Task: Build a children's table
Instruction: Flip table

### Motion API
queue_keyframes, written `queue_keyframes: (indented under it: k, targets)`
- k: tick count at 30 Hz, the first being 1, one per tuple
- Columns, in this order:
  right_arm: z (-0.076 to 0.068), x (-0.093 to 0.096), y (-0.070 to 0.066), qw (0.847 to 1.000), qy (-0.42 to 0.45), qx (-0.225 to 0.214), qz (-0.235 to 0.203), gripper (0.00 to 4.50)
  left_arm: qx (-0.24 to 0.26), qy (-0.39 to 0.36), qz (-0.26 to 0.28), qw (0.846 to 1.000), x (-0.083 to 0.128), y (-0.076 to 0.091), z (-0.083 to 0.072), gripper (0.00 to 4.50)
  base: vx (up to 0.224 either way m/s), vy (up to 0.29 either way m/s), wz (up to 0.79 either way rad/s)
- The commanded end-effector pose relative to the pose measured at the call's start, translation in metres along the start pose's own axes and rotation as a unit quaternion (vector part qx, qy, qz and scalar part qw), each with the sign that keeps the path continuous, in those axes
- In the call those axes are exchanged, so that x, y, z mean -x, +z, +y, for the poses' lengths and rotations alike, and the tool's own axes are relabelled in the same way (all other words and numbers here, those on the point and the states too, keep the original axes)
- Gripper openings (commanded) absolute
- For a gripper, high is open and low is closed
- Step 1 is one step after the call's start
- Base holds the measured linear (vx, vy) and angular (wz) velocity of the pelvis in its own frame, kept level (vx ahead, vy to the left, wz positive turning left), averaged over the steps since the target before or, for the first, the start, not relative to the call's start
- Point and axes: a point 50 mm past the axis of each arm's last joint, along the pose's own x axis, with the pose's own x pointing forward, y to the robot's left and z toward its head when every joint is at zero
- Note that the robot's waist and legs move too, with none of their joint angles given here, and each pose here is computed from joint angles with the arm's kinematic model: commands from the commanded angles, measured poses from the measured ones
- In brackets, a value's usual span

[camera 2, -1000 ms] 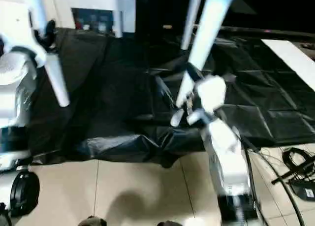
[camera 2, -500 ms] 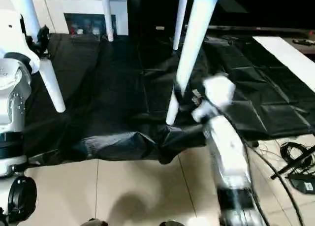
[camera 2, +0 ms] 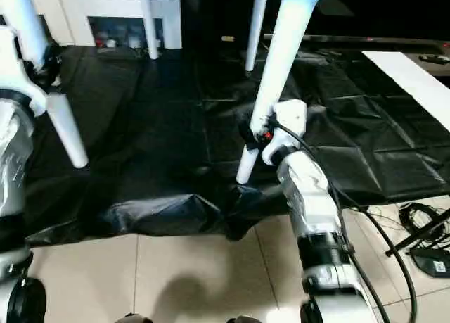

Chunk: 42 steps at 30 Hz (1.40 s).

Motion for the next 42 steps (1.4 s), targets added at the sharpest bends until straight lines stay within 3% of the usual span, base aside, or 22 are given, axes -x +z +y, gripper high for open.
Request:
queue_keyframes:
  k: [1, 9, 15, 16, 23, 26, 30, 31, 37, 42]
  targets:
    - [-0.004, -0.005, 0.003, 1.000, -0.003, 0.003, -0.001, 2.79, -0.005, 0.000, 0.084, 0.996, 0.007, -0.034, 0.001, 1.85, 0.000, 0.000, 0.00]
    - [0.001, -0.028, 0.000, 1.000, 0.015, -0.015, 0.015, 2.14, -0.017, 0.016, 0.085, 0.996, 0.015, -0.033, 0.010, 1.85, 0.000, 0.000, 0.00]
    - [0.021, -0.054, 0.003, 0.998, 0.040, -0.022, 0.038, 1.76, -0.032, 0.023, 0.087, 0.995, 0.018, -0.032, 0.017, 1.85, 0.000, 0.000, 0.00]
    - [0.024, -0.058, 0.005, 0.998, 0.041, -0.022, 0.040, 1.52, -0.041, 0.021, 0.090, 0.995, 0.018, -0.033, 0.018, 1.85, 0.000, 0.000, 0.00]
    - [0.025, -0.062, 0.001, 0.997, 0.039, -0.010, 0.065, 1.39, -0.042, 0.021, 0.094, 0.994, 0.020, -0.030, 0.019, 1.85, 0.000, 0.000, 0.00]
    - [0.021, -0.062, 0.002, 0.998, 0.034, -0.009, 0.061, 2.08, -0.041, 0.028, 0.098, 0.994, 0.023, -0.030, 0.019, 2.55, 0.000, 0.000, 0.00]
    - [0.013, -0.063, 0.009, 0.999, 0.013, -0.009, 0.048, 2.26, -0.042, 0.040, 0.102, 0.993, 0.028, -0.032, 0.023, 2.72, 0.000, 0.000, 0.00]
    - [0.012, -0.063, 0.011, 0.999, 0.012, -0.009, 0.044, 2.48, -0.042, 0.043, 0.104, 0.993, 0.029, -0.032, 0.024, 2.96, 0.000, 0.000, 0.00]
    - [0.008, -0.064, 0.024, 1.000, 0.014, -0.014, -0.005, 2.90, -0.045, 0.064, 0.102, 0.992, 0.034, -0.031, 0.031, 3.40, 0.000, 0.000, 0.00]
    - [0.006, -0.061, 0.028, 0.999, 0.035, -0.019, -0.034, 3.40, -0.045, 0.071, 0.099, 0.992, 0.044, -0.032, 0.030, 3.91, 0.000, 0.000, 0.00]
